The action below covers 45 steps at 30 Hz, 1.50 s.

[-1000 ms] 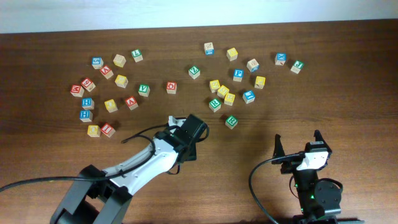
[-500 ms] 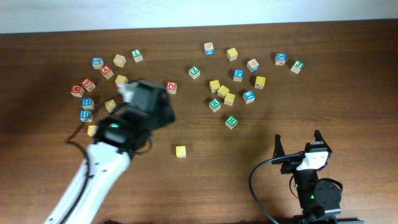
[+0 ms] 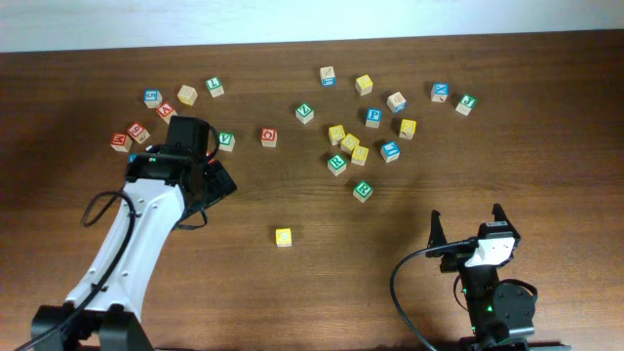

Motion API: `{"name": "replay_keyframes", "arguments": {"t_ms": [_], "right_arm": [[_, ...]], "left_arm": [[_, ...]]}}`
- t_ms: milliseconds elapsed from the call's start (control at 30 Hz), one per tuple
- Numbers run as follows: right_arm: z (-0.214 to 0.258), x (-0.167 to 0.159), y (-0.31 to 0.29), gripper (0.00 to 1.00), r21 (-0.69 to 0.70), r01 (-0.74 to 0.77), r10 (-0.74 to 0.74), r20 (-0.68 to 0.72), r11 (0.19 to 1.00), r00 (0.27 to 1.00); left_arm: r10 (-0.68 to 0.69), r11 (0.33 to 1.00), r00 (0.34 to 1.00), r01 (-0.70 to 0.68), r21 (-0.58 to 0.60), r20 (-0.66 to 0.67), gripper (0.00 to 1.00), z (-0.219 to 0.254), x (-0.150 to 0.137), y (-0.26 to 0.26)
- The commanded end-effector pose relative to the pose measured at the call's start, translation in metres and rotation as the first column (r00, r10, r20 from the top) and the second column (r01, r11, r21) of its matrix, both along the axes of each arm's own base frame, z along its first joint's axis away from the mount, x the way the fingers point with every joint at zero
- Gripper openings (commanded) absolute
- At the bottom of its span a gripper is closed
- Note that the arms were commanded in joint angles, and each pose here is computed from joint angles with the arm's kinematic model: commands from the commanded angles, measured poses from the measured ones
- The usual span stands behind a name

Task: Spell out CVPR
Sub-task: 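Move the left gripper to the green V block at left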

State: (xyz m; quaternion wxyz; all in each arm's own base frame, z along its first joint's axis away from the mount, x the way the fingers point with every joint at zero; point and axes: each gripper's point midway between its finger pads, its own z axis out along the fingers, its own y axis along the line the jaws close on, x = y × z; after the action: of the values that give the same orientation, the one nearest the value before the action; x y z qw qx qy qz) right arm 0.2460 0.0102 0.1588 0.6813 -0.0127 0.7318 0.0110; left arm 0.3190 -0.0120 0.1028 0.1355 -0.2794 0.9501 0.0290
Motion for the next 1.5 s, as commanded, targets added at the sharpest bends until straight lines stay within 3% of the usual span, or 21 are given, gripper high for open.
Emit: {"name": "replay_keyframes", "arguments": {"t_ms": [0, 233, 633, 767, 1033, 1133, 1233, 1333, 1467], "right_arm": [[-0.003, 0.000, -0.004, 0.98, 0.002, 0.020, -0.020, -0.005, 1.000, 1.000], [-0.003, 0.000, -0.004, 0.98, 0.002, 0.020, -0.020, -0.005, 1.000, 1.000], [-0.003, 0.000, -0.004, 0.98, 0.002, 0.020, -0.020, -0.005, 1.000, 1.000], [-0.003, 0.000, -0.004, 0.99, 0.002, 0.020, -0.020, -0.005, 1.000, 1.000], [-0.003, 0.000, -0.004, 0.98, 0.002, 0.020, -0.020, -0.005, 1.000, 1.000], [-0.003, 0.000, -0.004, 0.98, 0.002, 0.020, -0.020, -0.005, 1.000, 1.000], [-0.003, 0.000, -0.004, 0.98, 0.002, 0.020, -0.020, -0.005, 1.000, 1.000], [-0.003, 0.000, -0.004, 0.98, 0.002, 0.020, -0.020, -0.005, 1.000, 1.000], [-0.003, 0.000, -0.004, 0.98, 0.002, 0.019, -0.019, -0.005, 1.000, 1.000]], "left_arm": [[0.017, 1.000, 1.000, -0.017, -0.004, -0.015, 0.99, -0.004, 0.000, 0.005], [0.152, 0.988, 0.984, -0.153, -0.004, -0.087, 0.99, -0.008, -0.019, 0.047], [0.147, 0.988, 0.980, -0.153, -0.035, -0.133, 0.99, -0.013, -0.030, 0.041], [-0.054, 0.989, 0.997, 0.046, -0.143, -0.051, 0.99, -0.011, -0.007, 0.019], [-0.149, 0.979, 0.986, 0.157, -0.132, 0.068, 0.99, -0.004, 0.022, 0.001], [-0.169, 0.973, 0.980, 0.184, -0.142, 0.109, 0.91, 0.003, 0.031, -0.007], [-0.207, 0.964, 0.958, 0.235, -0.129, 0.197, 0.91, 0.032, 0.053, -0.011], [-0.228, 0.951, 0.907, 0.286, -0.121, 0.354, 0.90, 0.093, 0.086, -0.019], [-0.290, 0.928, 0.856, 0.361, -0.093, 0.428, 1.00, 0.161, 0.099, -0.026]]}}
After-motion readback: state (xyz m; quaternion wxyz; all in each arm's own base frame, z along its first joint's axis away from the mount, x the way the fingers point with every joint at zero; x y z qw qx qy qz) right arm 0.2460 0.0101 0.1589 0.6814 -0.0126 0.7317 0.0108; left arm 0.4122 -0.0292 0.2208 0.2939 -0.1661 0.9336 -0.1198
